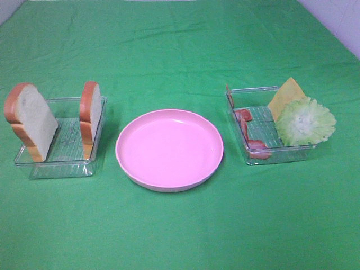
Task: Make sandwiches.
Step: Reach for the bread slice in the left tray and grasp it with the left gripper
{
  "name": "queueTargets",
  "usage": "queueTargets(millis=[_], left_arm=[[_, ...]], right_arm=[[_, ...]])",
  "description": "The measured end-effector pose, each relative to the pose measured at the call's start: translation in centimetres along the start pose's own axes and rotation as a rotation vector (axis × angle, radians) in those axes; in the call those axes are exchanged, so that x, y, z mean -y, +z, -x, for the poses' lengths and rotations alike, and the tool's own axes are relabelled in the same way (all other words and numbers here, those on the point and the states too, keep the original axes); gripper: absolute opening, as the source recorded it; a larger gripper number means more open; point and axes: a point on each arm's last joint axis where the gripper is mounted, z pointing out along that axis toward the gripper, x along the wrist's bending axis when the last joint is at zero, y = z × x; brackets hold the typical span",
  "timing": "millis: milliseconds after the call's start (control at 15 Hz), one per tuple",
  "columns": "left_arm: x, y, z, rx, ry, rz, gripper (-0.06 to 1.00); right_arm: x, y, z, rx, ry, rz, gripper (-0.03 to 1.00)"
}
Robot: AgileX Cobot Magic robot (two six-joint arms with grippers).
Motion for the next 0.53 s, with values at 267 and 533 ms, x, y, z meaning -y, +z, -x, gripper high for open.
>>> queueTargets(millis=[267, 533], left_arm=[[-2.8, 1.1, 0.1, 0.02, -0.023, 0.038, 0.8], [-6.6, 5.5, 0.3, 0.063, -0.089, -0.116, 0.8]], right_arm=[[0.0, 0.0, 0.0, 0.0, 0.0, 0.0, 0.75], [0.0, 0.0, 0.0, 0.0, 0.0, 0.0, 0.75]])
